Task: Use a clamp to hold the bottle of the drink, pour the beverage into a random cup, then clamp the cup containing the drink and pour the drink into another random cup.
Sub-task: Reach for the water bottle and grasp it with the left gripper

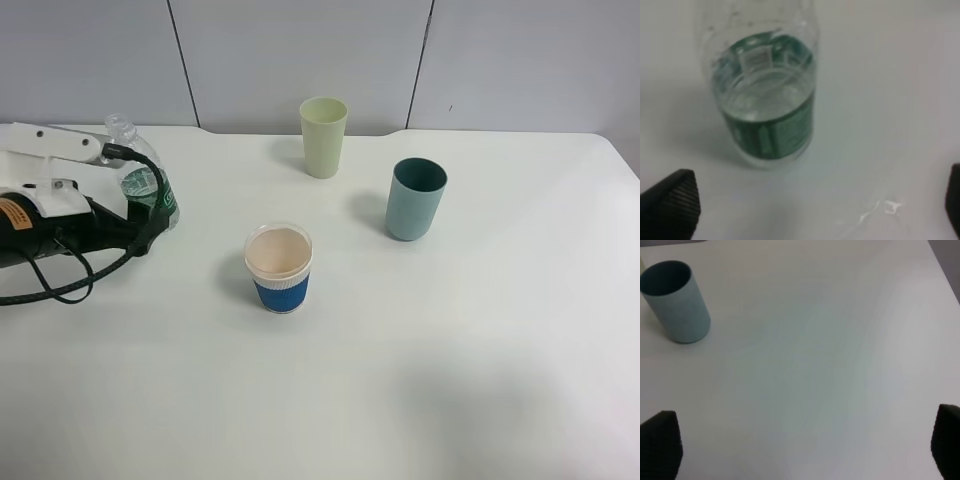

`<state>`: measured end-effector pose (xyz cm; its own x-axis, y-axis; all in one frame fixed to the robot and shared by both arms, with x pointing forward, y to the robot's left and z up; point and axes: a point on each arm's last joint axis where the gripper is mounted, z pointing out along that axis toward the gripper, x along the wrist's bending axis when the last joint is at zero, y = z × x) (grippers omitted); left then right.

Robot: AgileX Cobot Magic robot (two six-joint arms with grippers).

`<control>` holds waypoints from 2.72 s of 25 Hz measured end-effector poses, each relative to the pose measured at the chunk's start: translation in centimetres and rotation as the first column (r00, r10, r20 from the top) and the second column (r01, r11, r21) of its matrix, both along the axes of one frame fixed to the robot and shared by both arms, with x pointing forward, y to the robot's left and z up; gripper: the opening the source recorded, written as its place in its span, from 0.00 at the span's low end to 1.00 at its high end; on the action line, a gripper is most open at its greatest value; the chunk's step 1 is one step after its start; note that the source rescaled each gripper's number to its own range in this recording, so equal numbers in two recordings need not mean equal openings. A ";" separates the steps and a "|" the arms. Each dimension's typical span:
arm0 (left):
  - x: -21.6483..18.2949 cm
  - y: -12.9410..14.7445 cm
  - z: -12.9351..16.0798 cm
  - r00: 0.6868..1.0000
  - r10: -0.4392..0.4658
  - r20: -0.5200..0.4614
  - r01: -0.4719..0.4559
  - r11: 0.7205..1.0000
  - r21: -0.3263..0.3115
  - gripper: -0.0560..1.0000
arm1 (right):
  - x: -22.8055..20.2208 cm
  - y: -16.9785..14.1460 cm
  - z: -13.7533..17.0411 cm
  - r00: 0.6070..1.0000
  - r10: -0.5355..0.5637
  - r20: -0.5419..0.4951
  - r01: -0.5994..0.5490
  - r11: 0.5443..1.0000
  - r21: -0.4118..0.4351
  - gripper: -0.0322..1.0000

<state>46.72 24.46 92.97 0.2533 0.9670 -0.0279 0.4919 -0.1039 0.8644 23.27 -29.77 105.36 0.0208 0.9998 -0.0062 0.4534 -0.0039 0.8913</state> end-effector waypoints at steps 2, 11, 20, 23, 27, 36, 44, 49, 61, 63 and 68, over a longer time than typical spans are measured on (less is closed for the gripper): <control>0.4 -0.3 -0.6 0.999 -0.024 0.025 0.024 1.000 0.000 1.00 | 0.0 0.0 0.0 1.000 0.000 0.000 0.000 1.000 0.000 1.00; 1.8 -0.8 -3.1 0.992 -0.023 0.121 0.031 0.998 -0.063 1.00 | 0.0 0.0 0.0 1.000 0.000 0.000 0.000 1.000 0.000 1.00; 2.9 1.5 -4.4 0.985 0.070 0.156 -0.054 0.993 -0.104 1.00 | 0.0 0.0 0.0 1.000 0.000 0.000 0.000 1.000 0.000 1.00; 3.6 1.8 -4.4 0.983 0.068 0.169 -0.050 0.993 -0.105 1.00 | 0.0 0.0 0.0 1.000 0.000 0.000 0.000 1.000 0.000 1.00; 4.7 1.4 -4.8 0.983 0.029 0.182 -0.010 0.995 -0.102 1.00 | 0.0 0.0 0.0 1.000 0.000 0.000 0.000 1.000 0.000 1.00; 7.4 0.5 -7.2 0.989 -0.021 0.144 0.043 0.988 -0.146 1.00 | 0.0 0.0 0.0 1.000 0.000 0.000 0.000 1.000 0.000 1.00; 8.0 0.2 -8.1 0.993 -0.019 0.114 0.041 0.980 -0.195 0.46 | 0.0 0.0 0.0 1.000 0.000 0.000 0.000 1.000 0.000 1.00; 8.0 0.2 -8.1 0.994 -0.020 0.112 0.043 0.978 -0.202 0.11 | 0.0 0.0 0.0 1.000 0.000 0.000 0.000 1.000 0.000 1.00; 7.7 0.4 -5.1 0.993 0.000 0.122 0.022 0.984 -0.175 0.13 | 0.0 0.0 0.0 1.000 0.000 0.000 0.000 1.000 0.000 1.00; 7.3 0.6 -3.8 0.988 0.030 0.150 -0.003 0.984 -0.178 0.13 | 0.0 0.0 0.0 1.000 0.000 0.000 0.000 1.000 0.000 1.00; 5.9 0.8 -1.5 0.975 0.095 0.201 -0.072 0.990 -0.121 0.13 | 0.0 0.0 0.0 1.000 0.000 0.000 0.000 1.000 0.000 1.00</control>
<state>52.61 25.26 91.48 0.1833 0.9787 -0.0928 0.3048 0.0331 0.9518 23.27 -29.77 105.36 0.0208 0.9998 -0.0062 0.4534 -0.0039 0.8913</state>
